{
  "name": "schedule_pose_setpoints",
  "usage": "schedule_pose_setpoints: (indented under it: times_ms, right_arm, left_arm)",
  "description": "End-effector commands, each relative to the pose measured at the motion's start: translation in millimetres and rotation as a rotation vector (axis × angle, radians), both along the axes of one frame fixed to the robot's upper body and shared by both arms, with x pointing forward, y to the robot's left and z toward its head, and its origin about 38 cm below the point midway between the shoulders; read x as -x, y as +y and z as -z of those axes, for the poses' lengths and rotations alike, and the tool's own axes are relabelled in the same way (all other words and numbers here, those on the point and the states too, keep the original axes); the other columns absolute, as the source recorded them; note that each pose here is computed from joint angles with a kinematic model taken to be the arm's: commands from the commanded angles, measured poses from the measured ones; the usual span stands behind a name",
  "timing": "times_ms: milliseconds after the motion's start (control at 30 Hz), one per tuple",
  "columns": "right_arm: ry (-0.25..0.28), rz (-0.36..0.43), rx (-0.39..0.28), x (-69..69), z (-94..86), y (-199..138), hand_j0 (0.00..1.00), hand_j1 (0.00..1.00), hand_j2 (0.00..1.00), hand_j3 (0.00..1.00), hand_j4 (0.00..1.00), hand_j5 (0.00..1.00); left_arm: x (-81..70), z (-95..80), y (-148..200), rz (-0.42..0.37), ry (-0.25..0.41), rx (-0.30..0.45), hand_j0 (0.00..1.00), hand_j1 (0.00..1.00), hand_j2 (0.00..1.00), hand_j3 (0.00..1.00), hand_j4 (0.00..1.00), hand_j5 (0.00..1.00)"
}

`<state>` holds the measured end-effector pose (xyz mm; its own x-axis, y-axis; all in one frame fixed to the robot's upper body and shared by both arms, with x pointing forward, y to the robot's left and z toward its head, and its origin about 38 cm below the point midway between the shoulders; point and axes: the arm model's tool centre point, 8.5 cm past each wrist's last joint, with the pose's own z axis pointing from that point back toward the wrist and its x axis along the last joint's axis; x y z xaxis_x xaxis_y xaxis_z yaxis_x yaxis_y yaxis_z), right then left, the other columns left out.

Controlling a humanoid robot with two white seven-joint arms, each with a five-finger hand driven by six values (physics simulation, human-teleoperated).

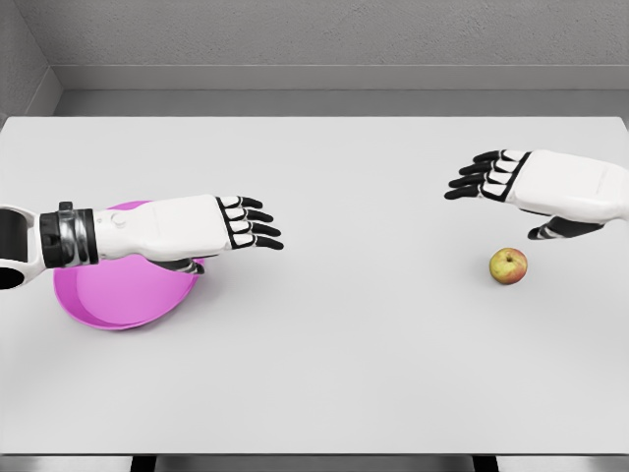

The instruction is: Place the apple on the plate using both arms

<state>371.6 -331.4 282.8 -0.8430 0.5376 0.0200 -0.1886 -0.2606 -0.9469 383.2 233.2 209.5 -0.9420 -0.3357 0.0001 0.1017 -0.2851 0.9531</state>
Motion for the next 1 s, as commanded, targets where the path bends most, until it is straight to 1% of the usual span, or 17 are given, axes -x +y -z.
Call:
schedule_pose_setpoints:
  times_ms: [0,167,233,267,367,400,467,500,533,567,600,633,700,767,833,933,967]
  right_arm:
    - [0.001,0.000,-0.005,0.0,-0.8,1,1.00,1.00,1.00,1.00,1.00,1.00]
    - [-0.009,0.001,-0.004,-1.3,-4.8,0,1.00,1.00,1.00,1.00,1.00,1.00]
    - [-0.034,0.011,-0.008,-4.3,-13.3,-3,1.00,1.00,1.00,1.00,1.00,1.00]
    - [-0.051,0.019,-0.007,-6.0,-20.5,-6,1.00,1.00,1.00,1.00,1.00,1.00]
    - [-0.034,0.065,0.045,-3.4,-24.4,-26,1.00,1.00,1.00,1.00,1.00,1.00]
    - [-0.011,0.076,0.076,-1.7,-22.0,-32,1.00,1.00,1.00,1.00,1.00,1.00]
    - [0.137,0.100,0.089,0.6,-3.3,-42,1.00,1.00,1.00,1.00,1.00,1.00]
    - [0.217,0.124,0.075,-0.4,4.7,-52,1.00,1.00,1.00,1.00,1.00,1.00]
    - [0.247,0.134,0.024,-0.3,6.5,-55,1.00,1.00,1.00,1.00,1.00,1.00]
    - [0.268,0.139,-0.027,-0.8,5.0,-56,1.00,1.00,1.00,1.00,1.00,1.00]
    - [0.281,0.148,-0.053,-1.7,5.0,-59,1.00,1.00,1.00,1.00,1.00,1.00]
    - [0.302,0.153,-0.058,-0.4,11.9,-60,1.00,1.00,1.00,1.00,1.00,1.00]
    - [0.321,0.151,-0.057,1.3,18.9,-59,1.00,1.00,1.00,1.00,1.00,1.00]
    - [0.346,0.134,-0.092,0.9,24.5,-52,1.00,1.00,1.00,1.00,1.00,1.00]
    - [0.368,0.125,-0.093,1.2,33.5,-47,1.00,1.00,1.00,1.00,1.00,1.00]
    - [0.390,0.150,-0.098,-2.4,44.0,-53,1.00,1.00,1.00,1.00,1.00,1.00]
    - [0.408,0.164,-0.089,-2.4,50.5,-53,1.00,1.00,1.00,1.00,1.00,1.00]
  left_arm:
    - [-0.2,0.3,1,-0.002,0.006,-0.011,1.00,1.00,1.00,1.00,1.00,1.00]
    - [-0.3,0.7,1,-0.002,0.008,-0.022,1.00,1.00,1.00,1.00,1.00,1.00]
    - [-0.6,0.1,1,-0.002,0.007,-0.022,1.00,1.00,1.00,1.00,1.00,1.00]
    - [-0.6,0.1,1,-0.002,0.007,-0.022,1.00,1.00,1.00,1.00,1.00,1.00]
    - [-0.3,-0.1,0,-0.001,0.006,-0.022,1.00,1.00,1.00,1.00,1.00,1.00]
    - [-0.3,-0.1,0,-0.001,0.006,-0.022,1.00,1.00,1.00,1.00,1.00,1.00]
    - [-0.3,-0.1,0,-0.001,0.006,-0.022,1.00,1.00,1.00,1.00,1.00,1.00]
    - [-0.3,-0.1,0,-0.001,0.006,-0.022,1.00,1.00,1.00,1.00,1.00,1.00]
    - [-0.6,0.1,1,-0.002,0.007,-0.022,1.00,1.00,1.00,1.00,1.00,1.00]
    - [-0.3,-0.1,0,-0.001,0.006,-0.022,1.00,1.00,1.00,1.00,1.00,1.00]
    - [-0.3,-0.1,0,-0.001,0.006,-0.022,1.00,1.00,1.00,1.00,1.00,1.00]
    - [-0.3,-0.1,0,-0.001,0.006,-0.022,1.00,1.00,1.00,1.00,1.00,1.00]
    - [-0.6,0.1,1,-0.002,0.007,-0.022,1.00,1.00,1.00,1.00,1.00,1.00]
    - [-0.6,0.1,1,-0.002,0.007,-0.022,1.00,1.00,1.00,1.00,1.00,1.00]
    - [-0.3,-0.1,0,-0.001,0.006,-0.022,1.00,1.00,1.00,1.00,1.00,1.00]
    - [-0.6,0.1,1,-0.002,0.007,-0.022,1.00,1.00,1.00,1.00,1.00,1.00]
    - [-0.6,0.1,1,-0.002,0.007,-0.022,1.00,1.00,1.00,1.00,1.00,1.00]
